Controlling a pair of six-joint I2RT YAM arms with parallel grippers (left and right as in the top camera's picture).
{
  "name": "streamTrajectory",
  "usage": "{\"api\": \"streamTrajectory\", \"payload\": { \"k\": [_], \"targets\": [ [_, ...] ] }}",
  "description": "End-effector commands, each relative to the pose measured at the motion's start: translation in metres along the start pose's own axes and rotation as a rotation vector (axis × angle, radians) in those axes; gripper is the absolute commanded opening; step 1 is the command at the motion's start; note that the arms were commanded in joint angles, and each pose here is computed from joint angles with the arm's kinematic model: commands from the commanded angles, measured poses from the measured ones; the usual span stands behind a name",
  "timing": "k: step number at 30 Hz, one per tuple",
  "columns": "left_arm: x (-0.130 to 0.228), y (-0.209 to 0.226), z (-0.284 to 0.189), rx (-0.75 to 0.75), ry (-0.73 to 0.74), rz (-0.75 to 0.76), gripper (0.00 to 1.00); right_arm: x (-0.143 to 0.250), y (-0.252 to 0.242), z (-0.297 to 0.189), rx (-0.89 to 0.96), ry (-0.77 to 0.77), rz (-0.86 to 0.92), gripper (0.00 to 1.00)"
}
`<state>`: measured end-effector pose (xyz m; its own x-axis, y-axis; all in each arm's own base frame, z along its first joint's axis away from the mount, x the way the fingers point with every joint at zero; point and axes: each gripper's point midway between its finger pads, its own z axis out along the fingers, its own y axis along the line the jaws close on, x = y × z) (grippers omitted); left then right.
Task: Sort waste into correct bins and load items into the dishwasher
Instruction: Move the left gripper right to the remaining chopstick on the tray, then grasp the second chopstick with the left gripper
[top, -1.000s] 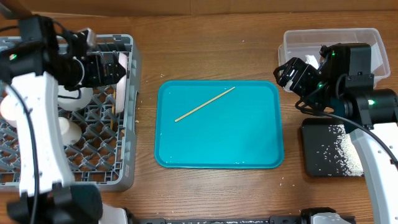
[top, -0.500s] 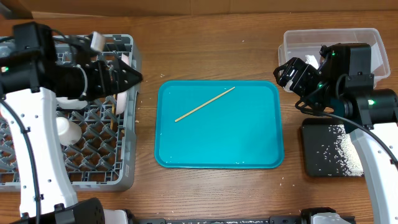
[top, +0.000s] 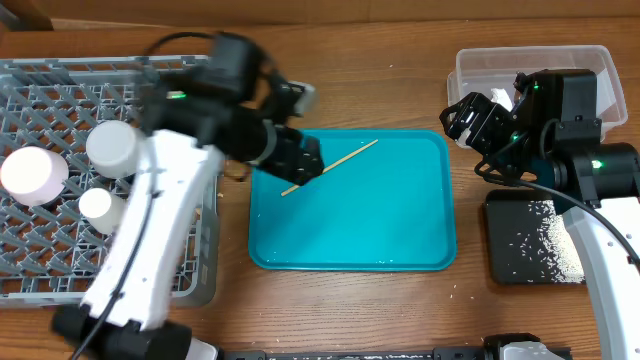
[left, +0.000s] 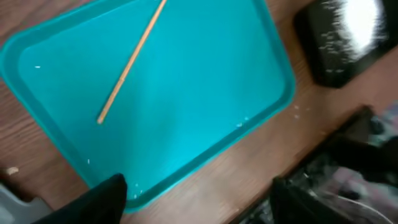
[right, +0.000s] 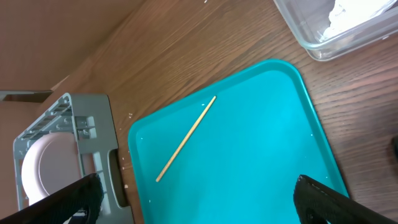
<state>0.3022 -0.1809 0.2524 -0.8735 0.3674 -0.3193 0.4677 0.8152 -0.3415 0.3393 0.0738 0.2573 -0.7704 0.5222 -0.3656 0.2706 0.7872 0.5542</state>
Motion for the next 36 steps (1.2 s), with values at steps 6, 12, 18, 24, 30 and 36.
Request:
{"api": "streamTrajectory", "payload": {
  "k": [6,12,18,24,30,36],
  "targets": [
    [-0.012,0.037,0.095,-0.361,0.173,0.104,0.49,-0.004,0.000,-0.001,0.003,-0.016,-0.009,1.00],
    [-0.016,0.061,0.162,-0.373,0.254,0.111,0.52,-0.004,0.000,-0.001,0.003,-0.016,-0.009,1.00],
    [0.000,0.080,0.217,-0.363,0.370,0.175,0.46,-0.004,0.000,-0.001,0.003,-0.015,-0.009,1.00],
    [0.008,0.096,0.242,-0.395,0.413,0.177,0.45,-0.004,0.000,-0.001,0.003,-0.016,-0.009,1.00],
    [0.005,0.105,0.248,-0.434,0.407,0.185,0.40,-0.004,0.000,-0.001,0.003,-0.016,-0.009,1.00],
    [0.014,0.095,0.249,-0.373,0.437,0.168,0.04,-0.004,0.000,-0.001,0.003,-0.015,-0.009,1.00]
  ]
}}
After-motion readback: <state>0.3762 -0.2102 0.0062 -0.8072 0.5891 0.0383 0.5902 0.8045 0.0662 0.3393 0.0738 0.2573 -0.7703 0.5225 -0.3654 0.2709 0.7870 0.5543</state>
